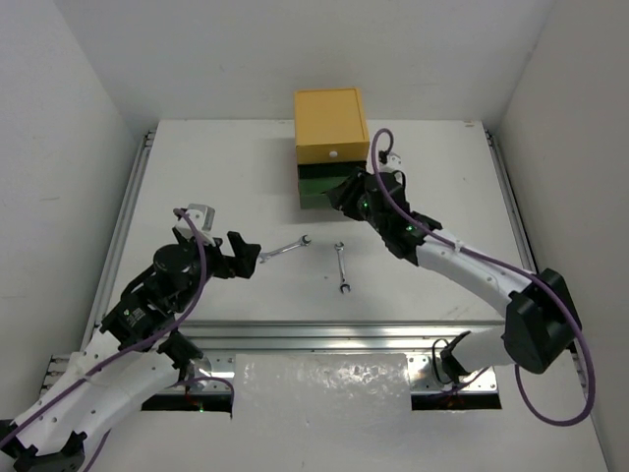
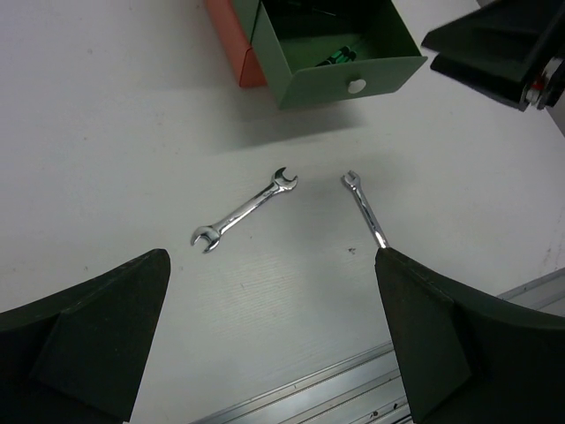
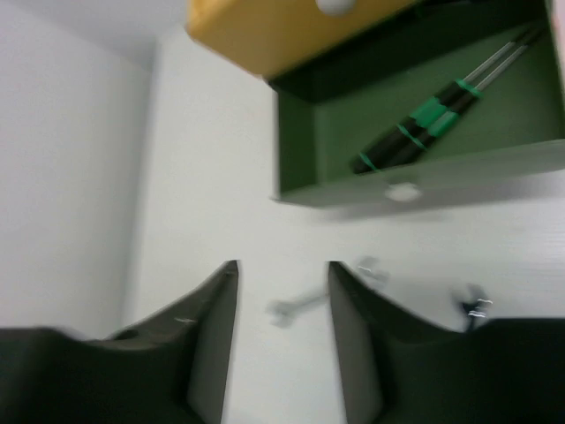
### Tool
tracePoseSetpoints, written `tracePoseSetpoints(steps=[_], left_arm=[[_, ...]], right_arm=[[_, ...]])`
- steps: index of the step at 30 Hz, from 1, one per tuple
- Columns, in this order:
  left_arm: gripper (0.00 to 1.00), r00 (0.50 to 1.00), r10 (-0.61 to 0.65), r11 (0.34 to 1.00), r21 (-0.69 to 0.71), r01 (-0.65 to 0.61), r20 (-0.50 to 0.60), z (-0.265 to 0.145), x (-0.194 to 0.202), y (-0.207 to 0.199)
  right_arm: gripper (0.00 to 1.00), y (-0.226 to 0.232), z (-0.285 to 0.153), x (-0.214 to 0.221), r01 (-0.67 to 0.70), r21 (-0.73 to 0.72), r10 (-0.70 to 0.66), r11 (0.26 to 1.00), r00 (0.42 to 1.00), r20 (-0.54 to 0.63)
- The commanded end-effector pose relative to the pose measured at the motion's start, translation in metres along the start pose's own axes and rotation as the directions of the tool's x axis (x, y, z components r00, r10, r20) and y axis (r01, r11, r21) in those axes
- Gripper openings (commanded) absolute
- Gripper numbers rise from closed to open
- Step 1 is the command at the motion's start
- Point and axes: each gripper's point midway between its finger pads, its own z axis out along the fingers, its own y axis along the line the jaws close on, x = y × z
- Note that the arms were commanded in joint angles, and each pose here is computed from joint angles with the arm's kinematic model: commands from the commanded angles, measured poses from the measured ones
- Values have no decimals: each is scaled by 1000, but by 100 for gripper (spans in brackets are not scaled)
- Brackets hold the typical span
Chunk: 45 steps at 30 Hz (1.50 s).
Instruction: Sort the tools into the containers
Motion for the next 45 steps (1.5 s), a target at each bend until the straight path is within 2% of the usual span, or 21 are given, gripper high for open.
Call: tracePoseSetpoints(steps=[1,4,7,9,11,12,15,19,27,32,45], left_arm=[[100,998,-33,999,13,32,52,1,-13,-3],[100,999,-27,999,19,26,45,2,-11,-5],[100,999,-19,999,26,19,29,4,-8,-6],[100,1000,-13,1000,25,12,15,6,-5,-7],[100,1000,-10,999,31,10,9,7,-4,-8],[100,1000,-7,1000,30,7,1,9,-3,-8],[100,1000,-3,999,45,3,-6,9,-1,-11],[100,1000,6,998,69,-4,-16,10,1,-15],[100,999,18,996,88,-15,-34,12,4,-18],[100,999,19,995,100,-16,-28,11,4,-20],[100,999,25,992,126,-22,-27,10,4,-24]], right_arm=[[49,-40,-6,35,314,39,-303,949,937,-173],[61,-59,4,49,412,73,-380,908,886,-266],[61,-72,23,60,497,75,-453,865,835,-311],[58,-70,37,59,506,70,-470,860,837,-282],[43,-80,51,61,524,107,-481,845,832,-276],[28,-78,58,57,516,109,-481,849,842,-244],[20,-78,71,51,521,136,-495,842,848,-189],[20,-81,84,39,545,193,-520,816,838,-167],[21,-68,106,23,552,201,-542,809,833,-110],[21,-70,127,23,553,197,-537,809,833,-133],[21,-65,163,-4,575,210,-570,791,817,-91]])
